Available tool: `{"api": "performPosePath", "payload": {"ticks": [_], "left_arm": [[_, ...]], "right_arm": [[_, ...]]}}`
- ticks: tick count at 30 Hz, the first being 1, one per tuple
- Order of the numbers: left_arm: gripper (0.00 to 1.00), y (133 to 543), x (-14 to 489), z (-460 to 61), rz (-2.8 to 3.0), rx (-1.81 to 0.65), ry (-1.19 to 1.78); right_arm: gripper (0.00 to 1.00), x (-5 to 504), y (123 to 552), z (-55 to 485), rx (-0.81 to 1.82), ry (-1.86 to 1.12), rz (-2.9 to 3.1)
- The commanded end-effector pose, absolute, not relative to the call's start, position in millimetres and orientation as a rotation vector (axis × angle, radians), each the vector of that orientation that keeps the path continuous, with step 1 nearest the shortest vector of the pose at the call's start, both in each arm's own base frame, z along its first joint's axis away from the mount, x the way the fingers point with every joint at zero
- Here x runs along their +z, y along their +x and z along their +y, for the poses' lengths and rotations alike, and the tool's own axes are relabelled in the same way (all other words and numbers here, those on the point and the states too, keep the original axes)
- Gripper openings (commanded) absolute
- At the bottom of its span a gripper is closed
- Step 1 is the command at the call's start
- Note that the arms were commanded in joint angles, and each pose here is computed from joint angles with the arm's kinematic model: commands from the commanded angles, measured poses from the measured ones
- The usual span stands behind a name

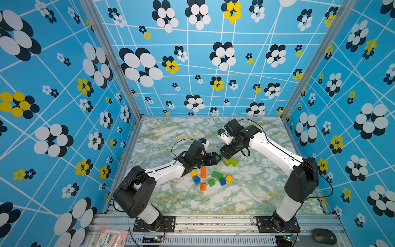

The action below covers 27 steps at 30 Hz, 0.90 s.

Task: Assemble a fork with lego
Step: Pick up the lego brick from the center of the board.

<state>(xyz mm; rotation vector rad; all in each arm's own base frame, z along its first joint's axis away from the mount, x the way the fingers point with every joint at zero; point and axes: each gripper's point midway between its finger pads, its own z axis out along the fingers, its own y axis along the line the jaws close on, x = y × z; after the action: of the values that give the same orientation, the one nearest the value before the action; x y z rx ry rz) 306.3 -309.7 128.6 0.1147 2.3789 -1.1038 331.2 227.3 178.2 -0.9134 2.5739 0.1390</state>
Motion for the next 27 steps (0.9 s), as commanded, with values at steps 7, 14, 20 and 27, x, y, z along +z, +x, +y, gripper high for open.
{"api": "performPosePath", "payload": {"ticks": [7,14,20,27], "left_arm": [[0.84,276.2,134.0,-290.6,2.412,-0.953,0.175],[0.82,233.4,122.6,-274.7,2.455,-0.909,0.183],[0.82,211.8,104.5,-256.9,2.476,-0.903,0.114],[0.83,217.6,98.9,-255.1,2.463,-0.983,0.067]], "right_arm": [[0.69,212.6,300.6,191.1,0.012,-0.497,2.442],[0.59,173.9,231.1,226.7,0.097,-0.456,2.482],[0.51,117.6,202.3,264.4,0.205,-0.443,2.519],[0.48,75.9,211.3,274.1,0.141,-0.427,2.528]]}}
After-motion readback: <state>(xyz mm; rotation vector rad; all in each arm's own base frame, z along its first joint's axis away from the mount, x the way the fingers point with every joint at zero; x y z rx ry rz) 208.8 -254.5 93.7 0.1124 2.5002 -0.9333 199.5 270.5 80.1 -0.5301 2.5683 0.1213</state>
